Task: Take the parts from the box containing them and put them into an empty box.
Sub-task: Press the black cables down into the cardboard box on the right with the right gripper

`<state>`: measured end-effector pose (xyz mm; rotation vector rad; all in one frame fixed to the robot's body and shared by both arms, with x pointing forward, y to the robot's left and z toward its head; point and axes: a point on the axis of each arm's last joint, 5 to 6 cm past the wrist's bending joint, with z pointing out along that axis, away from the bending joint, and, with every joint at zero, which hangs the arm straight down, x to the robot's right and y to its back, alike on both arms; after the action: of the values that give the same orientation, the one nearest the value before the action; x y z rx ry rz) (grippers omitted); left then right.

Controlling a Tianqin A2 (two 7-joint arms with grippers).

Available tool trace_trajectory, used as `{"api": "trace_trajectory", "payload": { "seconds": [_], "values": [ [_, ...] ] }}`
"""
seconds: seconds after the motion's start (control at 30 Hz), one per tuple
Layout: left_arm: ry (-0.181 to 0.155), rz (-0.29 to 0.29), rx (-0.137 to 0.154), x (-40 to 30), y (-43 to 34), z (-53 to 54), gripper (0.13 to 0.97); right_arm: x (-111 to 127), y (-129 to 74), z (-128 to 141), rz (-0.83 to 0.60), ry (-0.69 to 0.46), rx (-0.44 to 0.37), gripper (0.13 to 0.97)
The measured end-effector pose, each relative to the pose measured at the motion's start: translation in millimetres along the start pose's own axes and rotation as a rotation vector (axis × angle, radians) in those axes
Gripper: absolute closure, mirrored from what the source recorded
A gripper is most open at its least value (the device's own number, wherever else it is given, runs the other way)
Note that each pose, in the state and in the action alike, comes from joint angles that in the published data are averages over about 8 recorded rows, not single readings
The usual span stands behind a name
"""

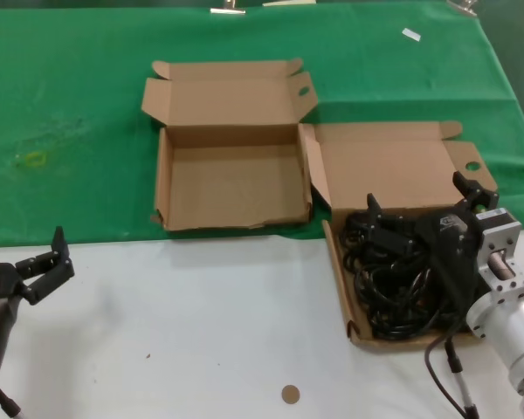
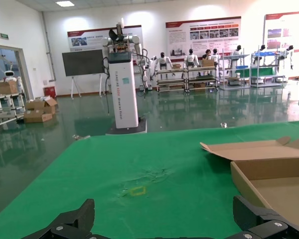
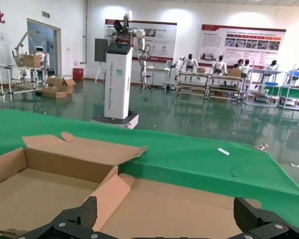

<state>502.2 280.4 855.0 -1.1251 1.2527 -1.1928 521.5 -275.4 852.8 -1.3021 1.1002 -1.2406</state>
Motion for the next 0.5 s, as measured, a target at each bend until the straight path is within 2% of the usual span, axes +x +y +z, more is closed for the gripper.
{"api": "trace_trajectory", "payload": {
  "seconds": [0.5],
  "values": [
    [0.000,0.000,0.000,0.0,0.0,0.0,0.132,0.0,0.0,0.0,0.000,0.000,0.000,0.130]
  ]
}}
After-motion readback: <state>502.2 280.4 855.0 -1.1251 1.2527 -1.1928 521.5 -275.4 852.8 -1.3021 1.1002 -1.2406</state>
